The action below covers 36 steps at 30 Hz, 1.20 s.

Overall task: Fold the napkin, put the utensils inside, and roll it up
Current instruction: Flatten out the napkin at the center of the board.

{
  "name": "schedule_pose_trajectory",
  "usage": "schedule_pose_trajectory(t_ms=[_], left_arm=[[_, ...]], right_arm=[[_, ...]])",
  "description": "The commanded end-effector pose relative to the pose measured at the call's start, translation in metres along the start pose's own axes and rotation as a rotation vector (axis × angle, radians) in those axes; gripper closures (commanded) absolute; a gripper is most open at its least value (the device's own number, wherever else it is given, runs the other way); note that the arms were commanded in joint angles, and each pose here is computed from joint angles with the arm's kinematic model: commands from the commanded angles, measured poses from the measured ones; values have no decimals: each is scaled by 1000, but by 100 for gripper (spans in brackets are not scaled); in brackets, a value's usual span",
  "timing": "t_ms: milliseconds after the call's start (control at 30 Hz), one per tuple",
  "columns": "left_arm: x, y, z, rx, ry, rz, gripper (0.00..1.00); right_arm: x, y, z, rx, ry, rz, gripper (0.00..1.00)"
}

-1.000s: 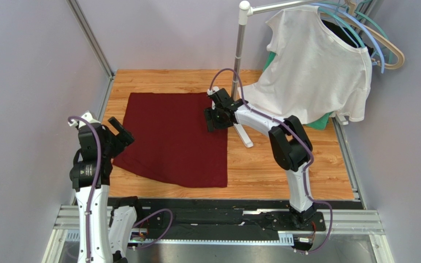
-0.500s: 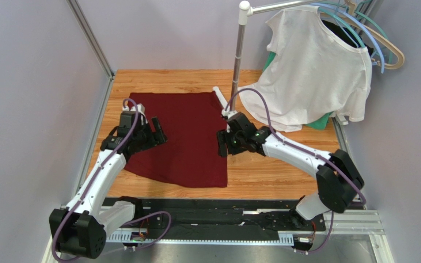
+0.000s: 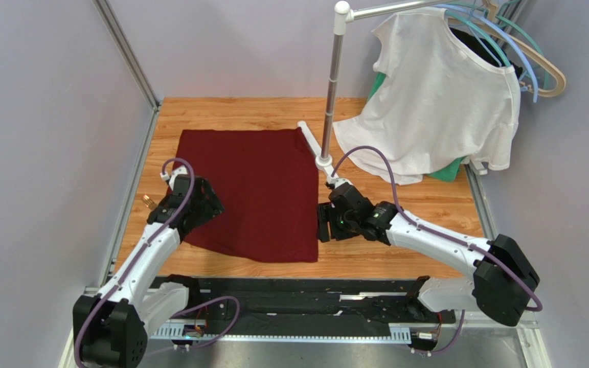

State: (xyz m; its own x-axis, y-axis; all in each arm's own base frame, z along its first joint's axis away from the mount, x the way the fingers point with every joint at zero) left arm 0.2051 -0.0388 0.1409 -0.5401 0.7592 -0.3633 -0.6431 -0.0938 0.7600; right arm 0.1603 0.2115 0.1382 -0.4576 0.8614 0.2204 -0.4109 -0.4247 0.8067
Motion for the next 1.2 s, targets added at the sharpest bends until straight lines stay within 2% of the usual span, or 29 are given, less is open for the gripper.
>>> schedule_pose_trajectory(t_ms=[0,167,400,633,867,1067,1167], left_arm=[[-18,-15,7,-5,55,-58,16],[-10,-32,-7,71,55,9,16],[19,-37,-23,112,188,114,16],[39,-21,-30,67,269,180,16],[58,1,-34,18,283,223,15],[69,14,-43,20,321,233,16],[71,26,-39,-16,361,234,15]], right_arm=[[8,-3,12,-41,7,-1,36],[13,-10,16,-52,-3,16,36],[21,-17,23,-65,18,49,36],[23,-18,34,-81,51,34,36],[35,-26,60,-112,86,65,36],[49,-44,66,-69,100,133,36],[50,-48,65,-61,100,138,36]])
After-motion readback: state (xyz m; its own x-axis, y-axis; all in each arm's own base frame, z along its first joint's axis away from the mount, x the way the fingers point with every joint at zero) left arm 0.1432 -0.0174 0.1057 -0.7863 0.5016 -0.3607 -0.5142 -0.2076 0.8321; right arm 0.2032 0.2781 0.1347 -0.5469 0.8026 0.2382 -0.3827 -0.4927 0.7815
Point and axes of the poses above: each gripper's point midway between its finger pads, its own y axis back along the fingers, its own x axis along the line the jaws close on, z = x × y, the point moved 7 cm from there along y, back along the fingers, and after that the axes turned 10 degrees about y, right-handed, at the moved point
